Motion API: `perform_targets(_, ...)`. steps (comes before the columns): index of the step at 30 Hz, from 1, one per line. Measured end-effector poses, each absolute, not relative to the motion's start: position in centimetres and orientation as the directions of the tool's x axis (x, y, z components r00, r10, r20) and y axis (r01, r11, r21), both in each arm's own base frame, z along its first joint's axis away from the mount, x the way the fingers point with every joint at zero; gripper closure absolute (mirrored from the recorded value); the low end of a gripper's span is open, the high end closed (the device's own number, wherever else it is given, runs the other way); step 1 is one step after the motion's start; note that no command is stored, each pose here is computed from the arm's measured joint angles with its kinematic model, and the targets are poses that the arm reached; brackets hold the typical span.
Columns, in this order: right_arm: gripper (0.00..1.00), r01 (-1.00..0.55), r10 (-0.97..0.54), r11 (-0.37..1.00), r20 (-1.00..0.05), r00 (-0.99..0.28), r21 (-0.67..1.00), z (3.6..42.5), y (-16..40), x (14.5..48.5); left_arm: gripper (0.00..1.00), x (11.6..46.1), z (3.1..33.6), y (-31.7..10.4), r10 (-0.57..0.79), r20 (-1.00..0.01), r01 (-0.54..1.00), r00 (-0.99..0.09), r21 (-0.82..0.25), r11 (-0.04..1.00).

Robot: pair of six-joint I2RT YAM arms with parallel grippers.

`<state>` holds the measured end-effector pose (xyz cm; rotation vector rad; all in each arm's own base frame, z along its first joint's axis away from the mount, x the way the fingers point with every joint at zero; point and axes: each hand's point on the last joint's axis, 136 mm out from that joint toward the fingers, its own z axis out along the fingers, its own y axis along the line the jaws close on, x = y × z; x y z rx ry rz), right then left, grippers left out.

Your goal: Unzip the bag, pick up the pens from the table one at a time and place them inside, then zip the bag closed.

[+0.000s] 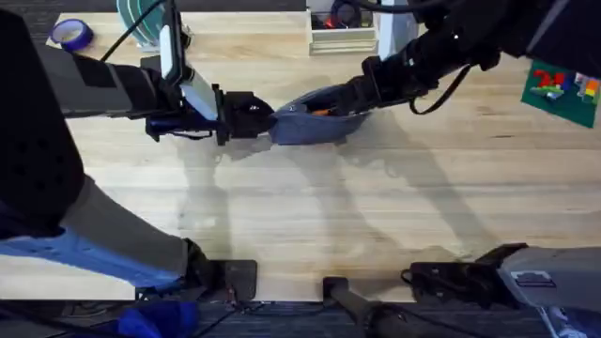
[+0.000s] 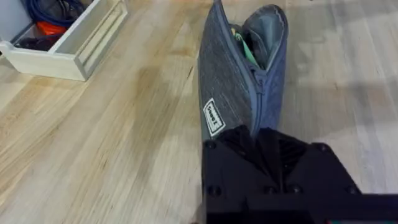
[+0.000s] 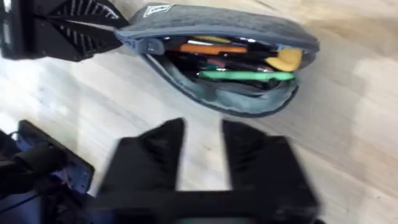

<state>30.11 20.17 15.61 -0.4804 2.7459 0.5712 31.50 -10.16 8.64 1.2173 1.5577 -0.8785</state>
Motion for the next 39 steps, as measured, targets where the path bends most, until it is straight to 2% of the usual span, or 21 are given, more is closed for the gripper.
perform_targets(2, 0.366, -0.387, -0.27, 0.866, -0.354, -0.895, 0.318, 15.6, 20.1, 30.2, 0.959, 31.5, 8.6, -10.2, 0.295, -0.953, 0.968, -0.065, 0.011, 0.25)
perform_targets(3, 0.29, -0.391, -0.275, 0.865, -0.356, -0.893, 0.313, 15.6, 20.0, 30.2, 0.959, 31.5, 8.6, -10.2, 0.295, -0.953, 0.968, -0.065, 0.011, 0.25)
perform_targets(5, 0.052, -0.392, -0.276, 0.866, -0.357, -0.892, 0.311, 15.6, 20.0, 30.2, 0.959, 31.5, 8.6, -10.2, 0.294, -0.953, 0.968, -0.065, 0.011, 0.25)
perform_targets(6, 0.016, -0.394, -0.278, 0.866, -0.358, -0.891, 0.309, 15.5, 20.0, 30.3, 0.959, 31.5, 8.6, -10.2, 0.294, -0.953, 0.968, -0.065, 0.011, 0.25)
perform_targets(15, 0.005, -0.364, -0.25, 0.869, -0.338, -0.908, 0.335, 15.6, 20.1, 30.0, 0.959, 31.5, 8.6, -10.2, 0.294, -0.953, 0.968, -0.065, 0.011, 0.25)
perform_targets(26, 0.005, -0.414, -0.254, 0.806, -0.385, -0.887, 0.423, 16.7, 22.2, 30.4, 0.959, 31.5, 8.6, -10.2, 0.294, -0.954, 0.968, -0.065, 0.011, 0.249)
perform_targets(33, 0.005, -0.469, -0.274, 0.734, -0.418, -0.866, 0.491, 17.1, 24.1, 30.6, 0.959, 31.5, 8.6, -10.2, 0.294, -0.954, 0.968, -0.065, 0.011, 0.249)
perform_targets(39, 0.005, -0.6, -0.39, 0.593, -0.461, -0.797, 0.536, 17.6, 25.3, 29.1, 0.959, 31.5, 8.6, -10.2, 0.294, -0.953, 0.968, -0.065, 0.011, 0.249)
